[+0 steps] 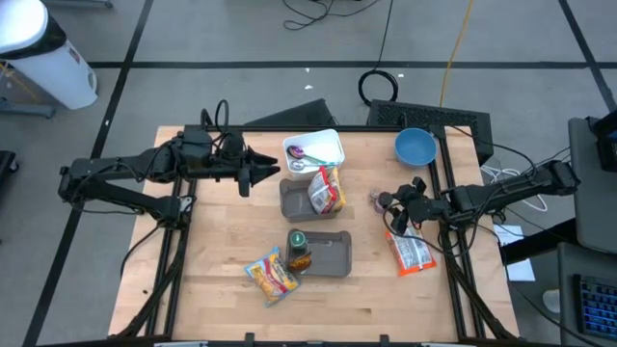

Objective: Pick & Place Food Item
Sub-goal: Put the black seasoning bottle into the bottom black bin

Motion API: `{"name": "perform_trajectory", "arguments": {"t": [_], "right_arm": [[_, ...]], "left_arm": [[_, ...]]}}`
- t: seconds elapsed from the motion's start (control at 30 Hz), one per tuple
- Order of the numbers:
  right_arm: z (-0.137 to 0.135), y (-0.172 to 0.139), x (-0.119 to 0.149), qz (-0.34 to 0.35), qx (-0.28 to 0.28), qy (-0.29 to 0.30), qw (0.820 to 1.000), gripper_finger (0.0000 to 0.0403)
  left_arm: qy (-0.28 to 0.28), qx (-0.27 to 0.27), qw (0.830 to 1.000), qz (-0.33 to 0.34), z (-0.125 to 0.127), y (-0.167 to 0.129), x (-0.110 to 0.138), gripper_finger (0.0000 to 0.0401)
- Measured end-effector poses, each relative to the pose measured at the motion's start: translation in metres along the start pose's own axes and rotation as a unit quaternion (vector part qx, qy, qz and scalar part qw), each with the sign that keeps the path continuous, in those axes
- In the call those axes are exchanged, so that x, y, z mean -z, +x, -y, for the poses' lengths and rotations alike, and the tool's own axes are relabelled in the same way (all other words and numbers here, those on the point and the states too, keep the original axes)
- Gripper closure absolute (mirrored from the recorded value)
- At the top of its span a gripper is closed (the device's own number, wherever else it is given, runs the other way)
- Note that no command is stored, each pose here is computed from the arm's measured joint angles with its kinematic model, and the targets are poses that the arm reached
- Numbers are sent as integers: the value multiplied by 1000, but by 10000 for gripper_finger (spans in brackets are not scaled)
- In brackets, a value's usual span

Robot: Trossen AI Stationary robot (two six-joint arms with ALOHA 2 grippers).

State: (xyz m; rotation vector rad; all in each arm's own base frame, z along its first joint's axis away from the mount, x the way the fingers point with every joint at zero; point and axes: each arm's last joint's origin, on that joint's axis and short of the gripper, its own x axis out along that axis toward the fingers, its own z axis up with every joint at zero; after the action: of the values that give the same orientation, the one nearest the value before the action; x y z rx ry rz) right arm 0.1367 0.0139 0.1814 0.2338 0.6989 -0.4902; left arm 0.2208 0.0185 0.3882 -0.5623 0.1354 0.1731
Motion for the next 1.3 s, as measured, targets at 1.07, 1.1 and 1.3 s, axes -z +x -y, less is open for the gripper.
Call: {"name": "perform_trajectory", "arguments": {"t": [1.07,1.1,1.3], "right_arm": [[-7,0,-7,18,-61,6,998,326],[-7,-1,-7,16,-62,6,998,323],[-7,0,-2,-18,-81,6,997,285]], "left_arm": [[-10,14,997,-74,-1,35,22,219],[-11,16,997,-75,0,35,22,219],[-15,27,997,-73,1,36,21,219]]}}
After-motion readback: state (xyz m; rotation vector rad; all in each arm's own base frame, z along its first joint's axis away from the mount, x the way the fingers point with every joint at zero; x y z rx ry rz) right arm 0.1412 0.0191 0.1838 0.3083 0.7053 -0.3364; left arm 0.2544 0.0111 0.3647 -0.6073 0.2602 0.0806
